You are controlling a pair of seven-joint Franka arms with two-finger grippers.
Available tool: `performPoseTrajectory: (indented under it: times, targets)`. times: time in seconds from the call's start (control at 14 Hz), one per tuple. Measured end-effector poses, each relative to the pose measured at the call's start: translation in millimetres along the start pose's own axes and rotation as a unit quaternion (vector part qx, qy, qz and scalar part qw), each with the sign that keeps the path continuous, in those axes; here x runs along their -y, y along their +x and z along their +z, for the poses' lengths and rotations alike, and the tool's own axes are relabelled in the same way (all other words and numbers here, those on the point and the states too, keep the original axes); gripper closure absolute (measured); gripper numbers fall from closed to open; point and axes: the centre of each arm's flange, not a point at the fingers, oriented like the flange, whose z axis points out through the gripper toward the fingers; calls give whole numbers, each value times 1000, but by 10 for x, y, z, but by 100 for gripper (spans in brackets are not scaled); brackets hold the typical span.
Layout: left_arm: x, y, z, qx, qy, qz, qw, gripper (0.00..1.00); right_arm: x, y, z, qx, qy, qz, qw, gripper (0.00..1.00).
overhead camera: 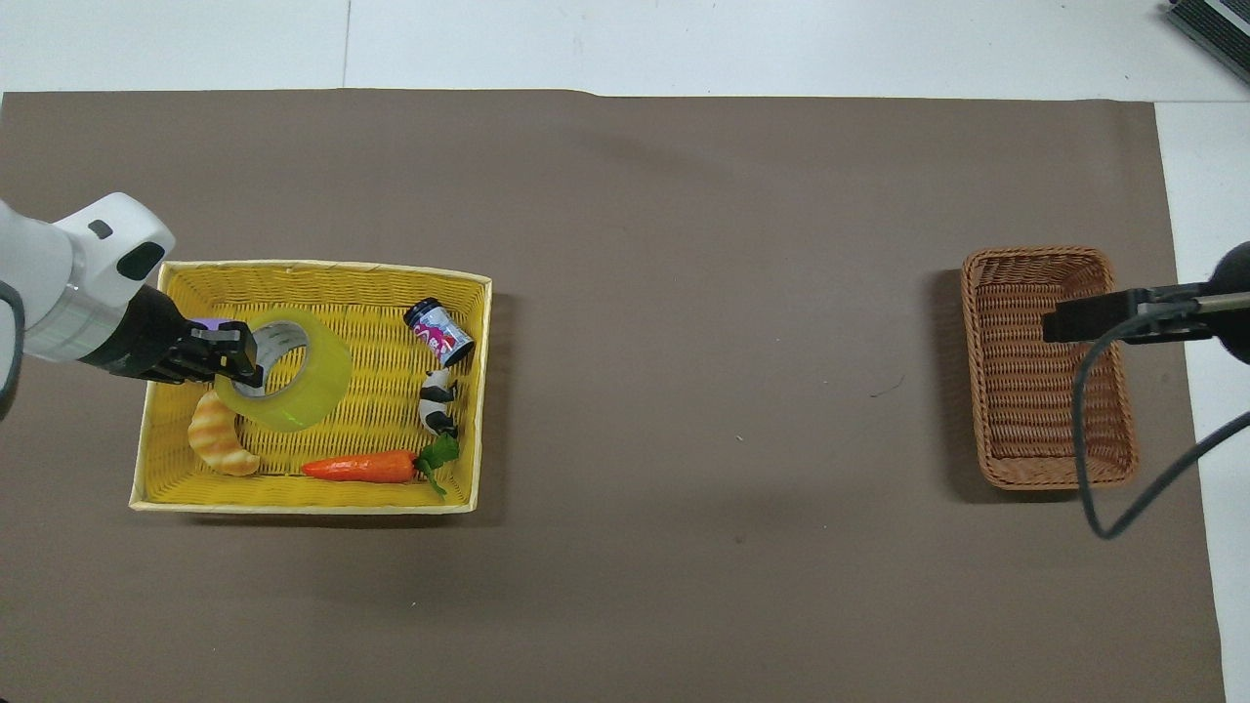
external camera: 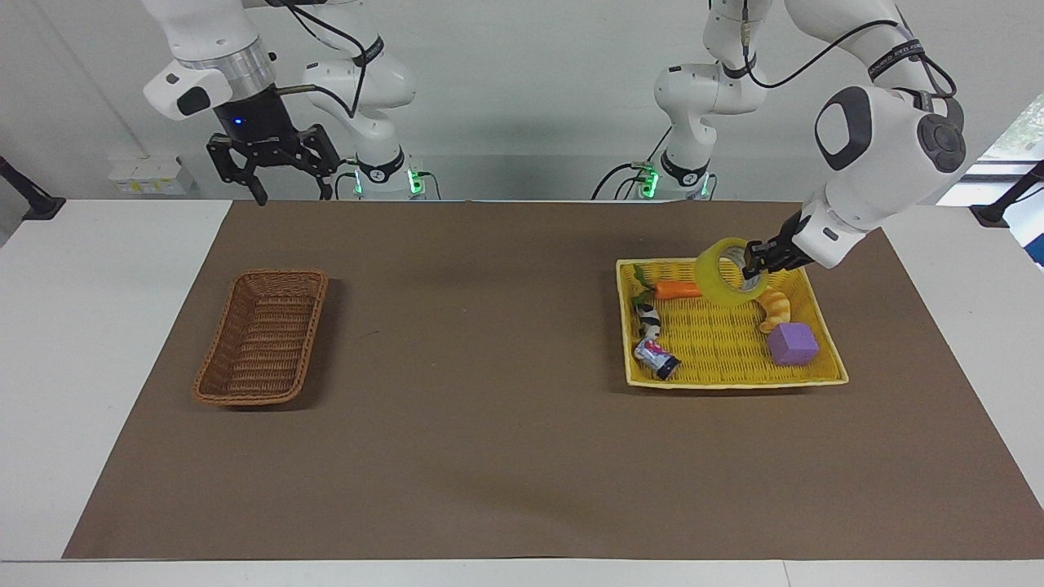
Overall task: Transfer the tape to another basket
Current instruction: 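Lift the tape with the left gripper while the right gripper approaches, then grasp the tape roll with the right gripper from the left gripper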
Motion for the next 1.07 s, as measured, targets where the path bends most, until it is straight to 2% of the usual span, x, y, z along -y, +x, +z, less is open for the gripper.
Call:
performPoseTrajectory:
  times: [0.21, 0.43, 0.71, 0.93, 1.07]
  targets:
    - [-503, -81, 53, -1, -13, -21, 1000, 78, 415, 89, 220, 4, 63, 42, 997, 0]
    - [-1071, -190, 140, -19, -21, -35, 999, 78, 1017, 172, 483, -2, 89, 106, 990, 0]
    - [-1584, -321, 283, -24, -79, -35, 996, 78, 1672, 190, 893, 16, 118, 119, 986, 0]
    - [-1773, -364, 372, -21, -140, -48, 989, 78, 1750, 221, 1054, 47, 184, 150, 970, 0]
    - [-1890, -379, 355, -32, -166, -50, 984, 78, 1841, 219, 1232, 44, 211, 161, 963, 0]
